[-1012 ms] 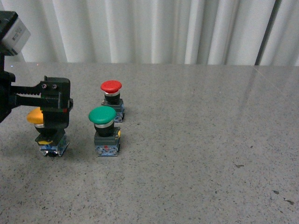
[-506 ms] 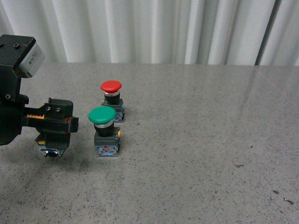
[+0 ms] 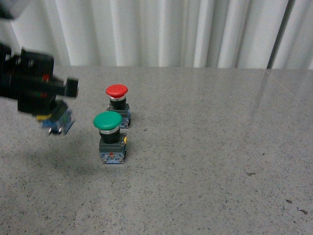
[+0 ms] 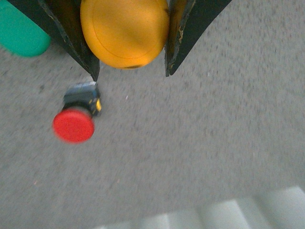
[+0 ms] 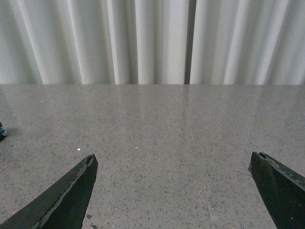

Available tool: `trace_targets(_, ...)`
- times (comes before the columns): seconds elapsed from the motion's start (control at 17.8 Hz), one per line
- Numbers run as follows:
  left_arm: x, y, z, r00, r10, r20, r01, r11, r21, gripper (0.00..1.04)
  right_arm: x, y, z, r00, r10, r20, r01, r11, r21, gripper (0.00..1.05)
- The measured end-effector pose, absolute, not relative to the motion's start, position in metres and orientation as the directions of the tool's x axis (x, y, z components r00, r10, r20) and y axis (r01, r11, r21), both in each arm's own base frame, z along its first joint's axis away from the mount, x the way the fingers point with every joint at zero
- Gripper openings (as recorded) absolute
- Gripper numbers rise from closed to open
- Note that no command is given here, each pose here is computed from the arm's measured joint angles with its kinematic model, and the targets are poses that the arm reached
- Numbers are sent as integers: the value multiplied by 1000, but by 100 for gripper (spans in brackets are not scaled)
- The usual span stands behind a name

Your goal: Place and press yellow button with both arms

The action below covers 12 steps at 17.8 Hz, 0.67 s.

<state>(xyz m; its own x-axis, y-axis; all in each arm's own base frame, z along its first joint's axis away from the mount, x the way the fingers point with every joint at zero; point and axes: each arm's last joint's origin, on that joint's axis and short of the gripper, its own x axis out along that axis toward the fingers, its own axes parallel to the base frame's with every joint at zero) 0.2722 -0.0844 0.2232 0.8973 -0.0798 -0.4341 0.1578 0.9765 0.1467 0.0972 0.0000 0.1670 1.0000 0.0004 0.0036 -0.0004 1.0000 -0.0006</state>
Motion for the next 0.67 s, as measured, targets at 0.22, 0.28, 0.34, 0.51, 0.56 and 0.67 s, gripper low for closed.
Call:
trace_targets(0.22, 291, -130, 275, 922, -207, -328, 261, 957, 130, 34, 97, 0, 167, 1000, 0, 3, 0, 1000, -1, 98)
trace_targets(0.28, 302, -147, 281, 906, -265, -331, 311, 946, 95, 34, 97, 0, 167, 1000, 0, 4, 0, 1000, -1, 98)
trace_targets(0.34, 313, -167, 280, 893, -293, -341, 335, 939, 71, 34, 97, 0, 167, 1000, 0, 3, 0, 1000, -1, 98)
trace_targets(0.51, 341, -215, 259, 833, -370, -411, 387, 921, -44, 34, 97, 0, 167, 1000, 0, 3, 0, 1000, -1, 98)
trace_targets(0.56, 347, -230, 254, 822, -386, -419, 390, 917, -78, 34, 97, 0, 167, 1000, 0, 3, 0, 1000, -1, 98)
trace_targets(0.67, 352, -252, 247, 810, -400, -429, 394, 913, -109, 34, 97, 0, 167, 1000, 0, 3, 0, 1000, -1, 98)
